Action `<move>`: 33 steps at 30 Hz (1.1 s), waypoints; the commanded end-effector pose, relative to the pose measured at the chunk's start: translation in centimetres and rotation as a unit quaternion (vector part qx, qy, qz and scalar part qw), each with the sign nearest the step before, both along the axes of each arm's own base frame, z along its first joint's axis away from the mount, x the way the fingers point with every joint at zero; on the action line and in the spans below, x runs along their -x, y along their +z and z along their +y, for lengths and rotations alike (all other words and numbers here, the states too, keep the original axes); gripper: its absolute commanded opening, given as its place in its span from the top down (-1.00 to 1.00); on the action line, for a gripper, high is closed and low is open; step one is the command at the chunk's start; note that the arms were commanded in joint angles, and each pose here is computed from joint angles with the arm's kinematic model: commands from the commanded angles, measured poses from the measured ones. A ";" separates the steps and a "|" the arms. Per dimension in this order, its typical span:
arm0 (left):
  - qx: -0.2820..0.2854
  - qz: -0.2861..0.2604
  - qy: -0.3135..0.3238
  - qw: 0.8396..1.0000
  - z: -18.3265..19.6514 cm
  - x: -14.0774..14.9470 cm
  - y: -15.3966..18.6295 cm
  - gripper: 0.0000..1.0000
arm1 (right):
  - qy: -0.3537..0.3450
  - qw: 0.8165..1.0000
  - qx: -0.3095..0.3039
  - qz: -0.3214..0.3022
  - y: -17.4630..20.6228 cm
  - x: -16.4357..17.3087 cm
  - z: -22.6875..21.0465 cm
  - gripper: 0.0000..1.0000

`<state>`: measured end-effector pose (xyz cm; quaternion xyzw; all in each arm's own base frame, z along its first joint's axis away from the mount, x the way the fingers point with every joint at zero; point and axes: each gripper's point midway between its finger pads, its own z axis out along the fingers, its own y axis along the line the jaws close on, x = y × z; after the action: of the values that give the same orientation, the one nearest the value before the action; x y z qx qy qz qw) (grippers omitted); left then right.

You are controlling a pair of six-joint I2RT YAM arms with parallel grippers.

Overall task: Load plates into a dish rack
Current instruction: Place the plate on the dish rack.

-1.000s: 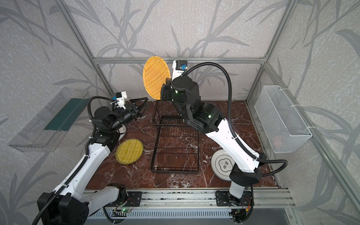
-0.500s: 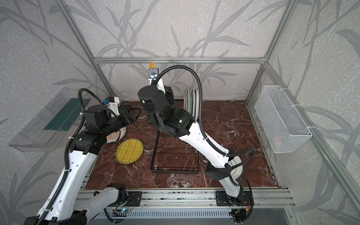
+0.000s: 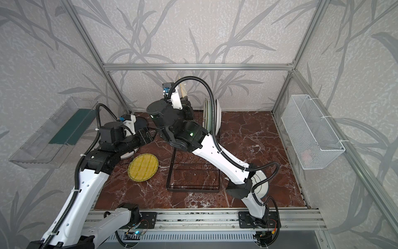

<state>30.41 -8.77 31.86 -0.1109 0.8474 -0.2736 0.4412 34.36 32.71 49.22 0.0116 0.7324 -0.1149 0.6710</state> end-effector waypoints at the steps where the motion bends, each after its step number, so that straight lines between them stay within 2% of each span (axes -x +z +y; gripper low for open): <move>1: -0.012 0.001 0.003 1.000 0.2 0.4 -0.7 -0.69 | -0.025 0.999 -0.024 0.016 -1.7 -0.7 -1.6 1.00; 8: -0.012 0.007 -0.001 1.000 0.0 0.3 -1.4 -0.69 | -0.045 0.997 -0.029 0.058 -5.5 -2.2 -2.9 1.00; 16: -0.012 0.010 -0.003 1.000 -0.2 0.2 -1.9 -0.69 | -0.060 0.996 -0.016 0.058 -6.7 -2.9 -2.5 1.00; 20: -0.015 0.009 -0.005 1.000 -0.2 0.2 -1.9 -0.69 | -0.085 0.994 -0.023 0.070 -7.8 -4.3 -4.4 1.00; 33: -0.013 0.011 -0.008 1.000 -0.5 0.2 -2.1 -0.69 | -0.106 0.990 -0.022 0.089 -9.9 -4.5 -5.4 1.00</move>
<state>30.16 -9.42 29.74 -0.1036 0.8582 -0.2706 0.4238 39.10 27.98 38.87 0.0676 0.7949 -0.1725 0.5778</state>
